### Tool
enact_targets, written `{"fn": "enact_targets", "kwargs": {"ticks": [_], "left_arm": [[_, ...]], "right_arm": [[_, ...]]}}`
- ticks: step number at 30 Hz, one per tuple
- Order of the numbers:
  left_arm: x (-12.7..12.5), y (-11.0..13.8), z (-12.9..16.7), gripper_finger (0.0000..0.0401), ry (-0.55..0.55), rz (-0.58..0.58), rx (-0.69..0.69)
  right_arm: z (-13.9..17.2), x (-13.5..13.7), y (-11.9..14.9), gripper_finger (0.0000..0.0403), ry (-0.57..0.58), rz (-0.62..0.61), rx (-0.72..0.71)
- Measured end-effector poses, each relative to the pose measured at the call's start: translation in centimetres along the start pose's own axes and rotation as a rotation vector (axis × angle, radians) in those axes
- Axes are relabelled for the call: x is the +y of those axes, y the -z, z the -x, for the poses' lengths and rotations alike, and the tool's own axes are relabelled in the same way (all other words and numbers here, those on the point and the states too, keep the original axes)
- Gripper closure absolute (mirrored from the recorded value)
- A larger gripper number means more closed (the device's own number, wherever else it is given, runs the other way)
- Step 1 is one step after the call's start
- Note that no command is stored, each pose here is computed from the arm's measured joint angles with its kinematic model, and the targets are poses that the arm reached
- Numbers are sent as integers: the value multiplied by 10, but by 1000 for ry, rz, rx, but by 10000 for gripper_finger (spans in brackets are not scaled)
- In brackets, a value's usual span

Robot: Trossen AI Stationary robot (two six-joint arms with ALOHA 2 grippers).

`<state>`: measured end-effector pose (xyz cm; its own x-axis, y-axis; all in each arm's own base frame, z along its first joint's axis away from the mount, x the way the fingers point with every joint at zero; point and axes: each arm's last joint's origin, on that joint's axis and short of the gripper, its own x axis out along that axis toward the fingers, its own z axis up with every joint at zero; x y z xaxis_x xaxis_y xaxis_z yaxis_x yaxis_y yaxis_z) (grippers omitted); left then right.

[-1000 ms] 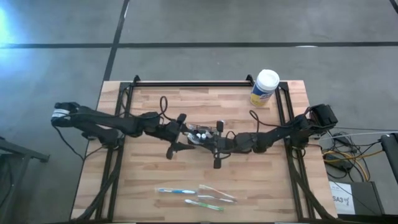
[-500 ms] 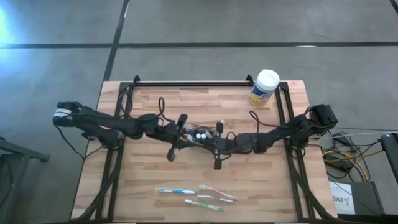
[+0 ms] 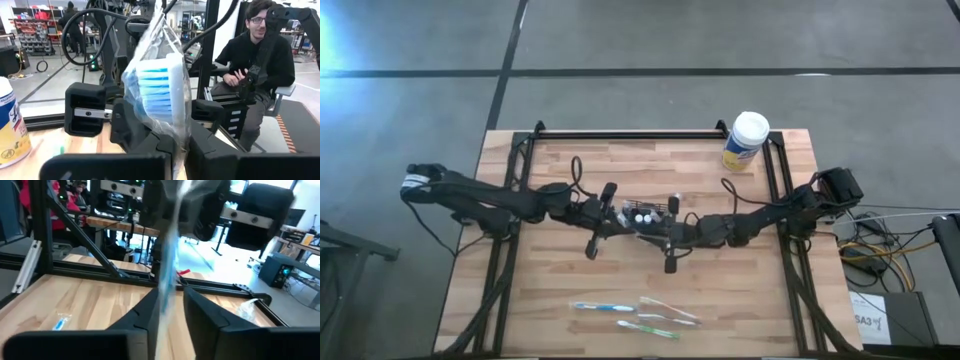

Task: Pick & Place toothbrushing station
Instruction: Put the top blue toothbrush into the wire organizer

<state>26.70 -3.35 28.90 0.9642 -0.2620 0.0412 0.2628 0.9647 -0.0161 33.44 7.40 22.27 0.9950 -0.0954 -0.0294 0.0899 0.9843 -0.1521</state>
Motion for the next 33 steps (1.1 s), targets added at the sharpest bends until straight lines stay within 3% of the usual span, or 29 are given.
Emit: {"fn": "enact_targets", "kwargs": {"ticks": [8,15,20,26,33], "left_arm": [[-6,-21,32,386,-63,-37,38],[-13,-12,50,386,-158,-59,124],[-14,-1,59,386,-216,-90,144],[-14,6,64,386,-233,-106,157],[-14,15,64,386,-209,-145,162]], "right_arm": [[1,-2,2,245,36,2,17],[3,-4,4,230,107,-7,39],[7,0,-2,241,70,-24,19],[24,12,-13,271,-203,-28,-54],[60,2,1,346,-209,-40,-132]]}}
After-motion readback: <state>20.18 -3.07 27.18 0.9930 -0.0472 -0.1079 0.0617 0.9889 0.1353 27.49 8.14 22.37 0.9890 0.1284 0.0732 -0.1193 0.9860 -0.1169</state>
